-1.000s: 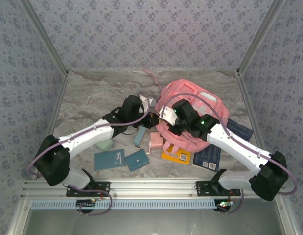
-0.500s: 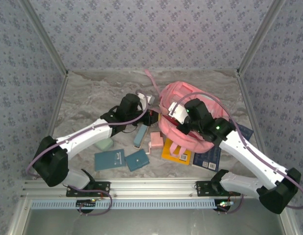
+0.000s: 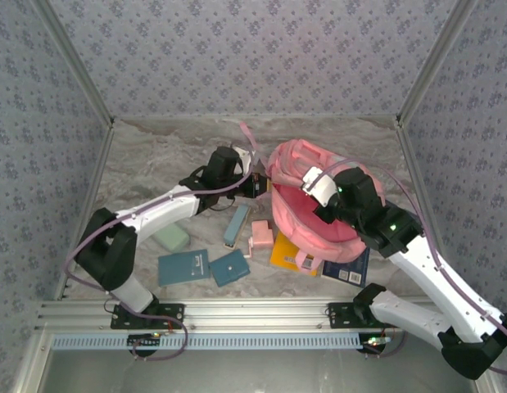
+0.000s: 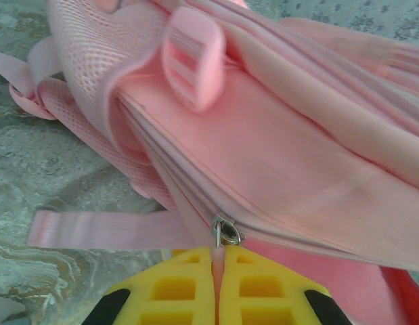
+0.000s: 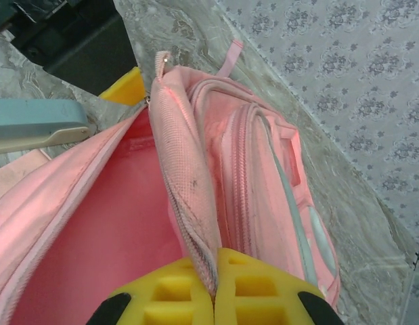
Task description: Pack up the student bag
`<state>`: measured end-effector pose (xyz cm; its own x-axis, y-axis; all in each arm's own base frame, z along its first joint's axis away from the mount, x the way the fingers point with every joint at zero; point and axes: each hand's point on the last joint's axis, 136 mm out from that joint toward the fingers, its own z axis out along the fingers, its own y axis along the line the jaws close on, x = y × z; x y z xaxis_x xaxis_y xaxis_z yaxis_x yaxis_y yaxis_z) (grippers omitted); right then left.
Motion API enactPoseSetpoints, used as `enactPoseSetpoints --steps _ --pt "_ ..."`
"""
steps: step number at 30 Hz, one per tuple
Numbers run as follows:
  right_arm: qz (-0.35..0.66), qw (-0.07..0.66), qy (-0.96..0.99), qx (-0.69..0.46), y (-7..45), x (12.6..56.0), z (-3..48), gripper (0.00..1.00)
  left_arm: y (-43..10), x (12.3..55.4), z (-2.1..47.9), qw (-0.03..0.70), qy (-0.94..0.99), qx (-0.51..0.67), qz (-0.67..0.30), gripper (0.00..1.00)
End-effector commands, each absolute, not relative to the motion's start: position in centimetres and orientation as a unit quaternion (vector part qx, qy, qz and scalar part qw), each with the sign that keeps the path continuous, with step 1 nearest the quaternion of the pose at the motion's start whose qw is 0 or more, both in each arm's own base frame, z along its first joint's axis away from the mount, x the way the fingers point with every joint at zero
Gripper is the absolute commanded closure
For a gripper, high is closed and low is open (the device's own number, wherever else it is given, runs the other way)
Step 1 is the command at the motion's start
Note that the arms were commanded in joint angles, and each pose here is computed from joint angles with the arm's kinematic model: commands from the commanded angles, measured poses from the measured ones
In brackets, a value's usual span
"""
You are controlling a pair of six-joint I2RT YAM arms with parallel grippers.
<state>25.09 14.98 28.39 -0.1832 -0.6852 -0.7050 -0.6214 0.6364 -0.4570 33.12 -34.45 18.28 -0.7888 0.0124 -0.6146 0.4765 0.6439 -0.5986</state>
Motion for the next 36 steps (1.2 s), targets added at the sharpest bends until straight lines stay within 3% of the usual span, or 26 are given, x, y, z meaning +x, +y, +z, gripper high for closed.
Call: enactPoseSetpoints --steps 1,11,18,22,30,36 --pt "-0.047 0.513 0.755 -0.405 13.9 25.2 31.0 1.00 -33.8 36.4 19.2 0.319 0.854 0.113 -0.396 1.00" --pt "-0.049 0.530 0.750 -0.392 13.6 25.9 32.2 1.00 -35.3 41.7 15.8 0.274 0.868 0.077 -0.407 1.00" --pt "-0.068 0.560 0.736 -0.375 13.7 29.4 35.2 1.00 -31.2 41.2 22.1 0.325 0.853 0.036 -0.406 0.68" --pt "-0.122 0.583 0.709 -0.378 14.1 33.1 38.0 1.00 -28.9 39.2 23.1 0.324 0.861 0.014 -0.392 0.58" --pt "-0.100 0.677 0.620 -0.384 18.5 41.1 44.9 1.00 -27.0 35.4 19.8 0.284 0.873 -0.023 -0.397 0.56" --pt "-0.031 0.702 0.560 -0.438 26.5 43.2 46.2 1.00 -27.3 35.2 16.6 0.249 0.885 -0.037 -0.392 0.57"
